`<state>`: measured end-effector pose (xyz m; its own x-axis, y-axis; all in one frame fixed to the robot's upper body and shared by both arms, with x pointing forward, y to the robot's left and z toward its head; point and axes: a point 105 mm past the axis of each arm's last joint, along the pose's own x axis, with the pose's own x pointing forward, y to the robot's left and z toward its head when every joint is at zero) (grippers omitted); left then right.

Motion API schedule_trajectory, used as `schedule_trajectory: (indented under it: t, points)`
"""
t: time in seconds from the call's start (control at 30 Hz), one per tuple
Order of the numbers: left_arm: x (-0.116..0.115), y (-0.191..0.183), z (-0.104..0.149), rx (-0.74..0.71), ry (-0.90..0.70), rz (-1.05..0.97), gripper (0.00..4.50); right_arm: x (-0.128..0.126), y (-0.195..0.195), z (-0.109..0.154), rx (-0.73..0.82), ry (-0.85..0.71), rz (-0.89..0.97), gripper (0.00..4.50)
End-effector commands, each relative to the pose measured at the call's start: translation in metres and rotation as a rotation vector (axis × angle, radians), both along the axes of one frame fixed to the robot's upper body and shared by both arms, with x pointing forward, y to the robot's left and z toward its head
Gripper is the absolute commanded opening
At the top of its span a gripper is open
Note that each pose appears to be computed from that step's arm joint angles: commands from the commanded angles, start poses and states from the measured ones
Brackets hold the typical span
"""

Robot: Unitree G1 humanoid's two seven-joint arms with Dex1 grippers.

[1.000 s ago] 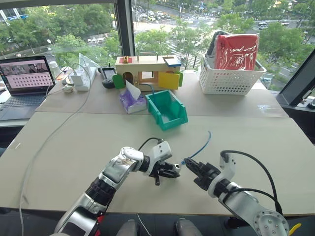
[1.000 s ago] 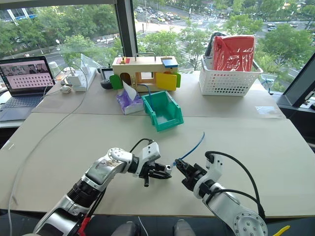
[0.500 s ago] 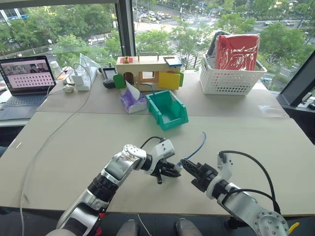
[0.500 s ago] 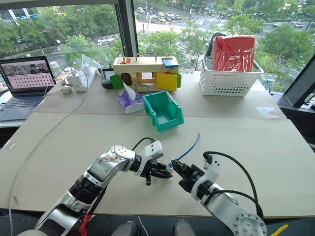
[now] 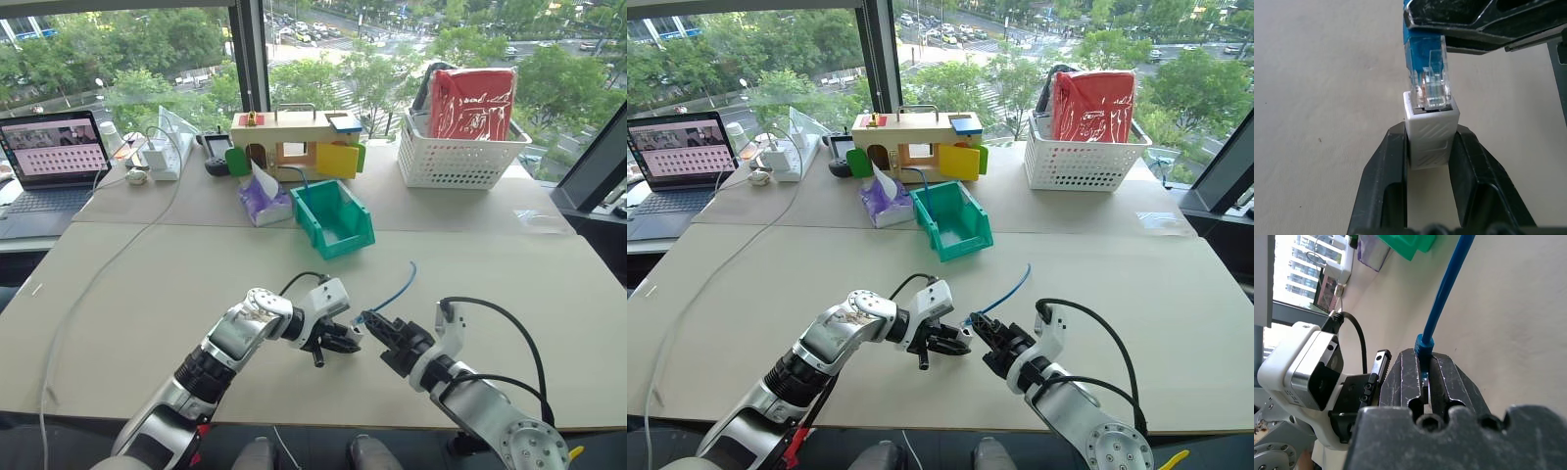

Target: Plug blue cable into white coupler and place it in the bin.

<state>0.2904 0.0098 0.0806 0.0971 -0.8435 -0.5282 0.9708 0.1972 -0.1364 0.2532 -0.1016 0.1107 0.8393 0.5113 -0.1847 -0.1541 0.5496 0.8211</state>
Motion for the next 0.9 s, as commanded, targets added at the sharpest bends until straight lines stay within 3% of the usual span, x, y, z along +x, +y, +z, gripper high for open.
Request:
schedule_trajectory:
  t: [0.03,0.37,0.6,0.77,0.9]
  points:
    - [-0.003,-0.001,-0.008,0.026,0.018,0.000,0.73,-0.002,-0.003,0.004,-0.013,-0.009,-0.009,0.00]
    - [0.000,0.002,-0.008,0.037,-0.004,0.037,0.73,-0.003,-0.007,-0.006,-0.042,0.042,-0.023,0.00]
    - [0.007,0.003,-0.007,0.083,-0.040,0.063,0.73,-0.002,0.003,-0.011,-0.193,0.026,0.098,0.00]
    - [0.034,-0.002,0.020,0.046,-0.112,0.188,0.73,-0.007,0.001,-0.020,-0.391,0.014,0.167,0.00]
    - [0.042,-0.011,0.034,0.001,-0.103,0.301,0.73,-0.006,0.001,-0.020,-0.443,-0.009,0.169,0.00]
